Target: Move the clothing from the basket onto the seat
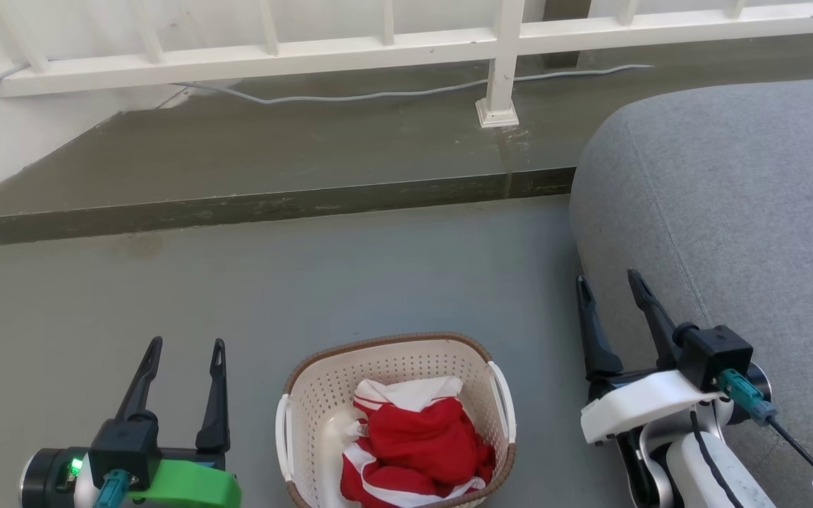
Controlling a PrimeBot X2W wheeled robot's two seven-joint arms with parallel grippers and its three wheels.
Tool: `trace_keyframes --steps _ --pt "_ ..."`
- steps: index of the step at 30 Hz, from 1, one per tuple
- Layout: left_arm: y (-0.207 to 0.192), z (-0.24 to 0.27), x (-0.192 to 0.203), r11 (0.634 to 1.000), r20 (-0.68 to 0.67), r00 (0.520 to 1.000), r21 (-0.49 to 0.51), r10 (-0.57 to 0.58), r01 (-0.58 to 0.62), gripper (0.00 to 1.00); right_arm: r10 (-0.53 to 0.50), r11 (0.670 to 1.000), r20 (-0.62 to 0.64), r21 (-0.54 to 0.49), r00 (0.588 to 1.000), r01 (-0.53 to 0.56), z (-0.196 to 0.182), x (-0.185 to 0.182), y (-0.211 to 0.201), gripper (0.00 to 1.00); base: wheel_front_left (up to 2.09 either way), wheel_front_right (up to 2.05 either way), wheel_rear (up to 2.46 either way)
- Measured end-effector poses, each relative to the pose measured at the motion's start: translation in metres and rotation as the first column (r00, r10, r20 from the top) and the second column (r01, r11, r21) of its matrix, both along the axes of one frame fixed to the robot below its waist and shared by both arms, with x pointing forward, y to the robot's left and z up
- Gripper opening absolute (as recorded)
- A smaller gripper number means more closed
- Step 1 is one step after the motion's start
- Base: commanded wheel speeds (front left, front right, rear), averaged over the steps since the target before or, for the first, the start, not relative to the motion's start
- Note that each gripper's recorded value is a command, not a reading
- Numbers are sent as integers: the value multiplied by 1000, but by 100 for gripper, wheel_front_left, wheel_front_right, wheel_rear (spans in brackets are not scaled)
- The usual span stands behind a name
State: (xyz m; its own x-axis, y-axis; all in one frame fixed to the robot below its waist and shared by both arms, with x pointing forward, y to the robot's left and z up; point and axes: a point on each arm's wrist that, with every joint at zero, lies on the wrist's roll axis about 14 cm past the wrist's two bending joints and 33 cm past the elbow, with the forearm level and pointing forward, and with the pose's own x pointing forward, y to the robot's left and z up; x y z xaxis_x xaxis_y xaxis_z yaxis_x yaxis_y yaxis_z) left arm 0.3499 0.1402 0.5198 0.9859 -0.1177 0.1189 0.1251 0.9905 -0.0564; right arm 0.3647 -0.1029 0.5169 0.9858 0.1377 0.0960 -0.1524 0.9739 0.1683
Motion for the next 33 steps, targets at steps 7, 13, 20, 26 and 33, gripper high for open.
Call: trace_keyframes --steps 7,13,20,26,33 --pt "1 -1 3 1000 -5 1000 -1 4 -4 100 3 1000 -3 2 1000 -3 -1 2 1 100 0 0 0" --pt "0 -6 8 1000 -19 1000 -4 1 -1 100 0 1000 4 -1 1000 0 0 9 0 100 0 0 0" --pt "-3 -20 18 1000 -62 998 -4 -9 9 100 -28 999 13 -18 1000 28 1 29 -8 100 0 0 0" --pt "-7 -33 38 1000 -91 996 0 -21 21 100 -56 998 -3 -28 998 56 -9 49 -18 100 0 0 0" --pt "-12 -70 55 999 -184 982 10 -42 45 100 -90 995 -33 -39 995 88 -25 72 -30 100 0 0 0"
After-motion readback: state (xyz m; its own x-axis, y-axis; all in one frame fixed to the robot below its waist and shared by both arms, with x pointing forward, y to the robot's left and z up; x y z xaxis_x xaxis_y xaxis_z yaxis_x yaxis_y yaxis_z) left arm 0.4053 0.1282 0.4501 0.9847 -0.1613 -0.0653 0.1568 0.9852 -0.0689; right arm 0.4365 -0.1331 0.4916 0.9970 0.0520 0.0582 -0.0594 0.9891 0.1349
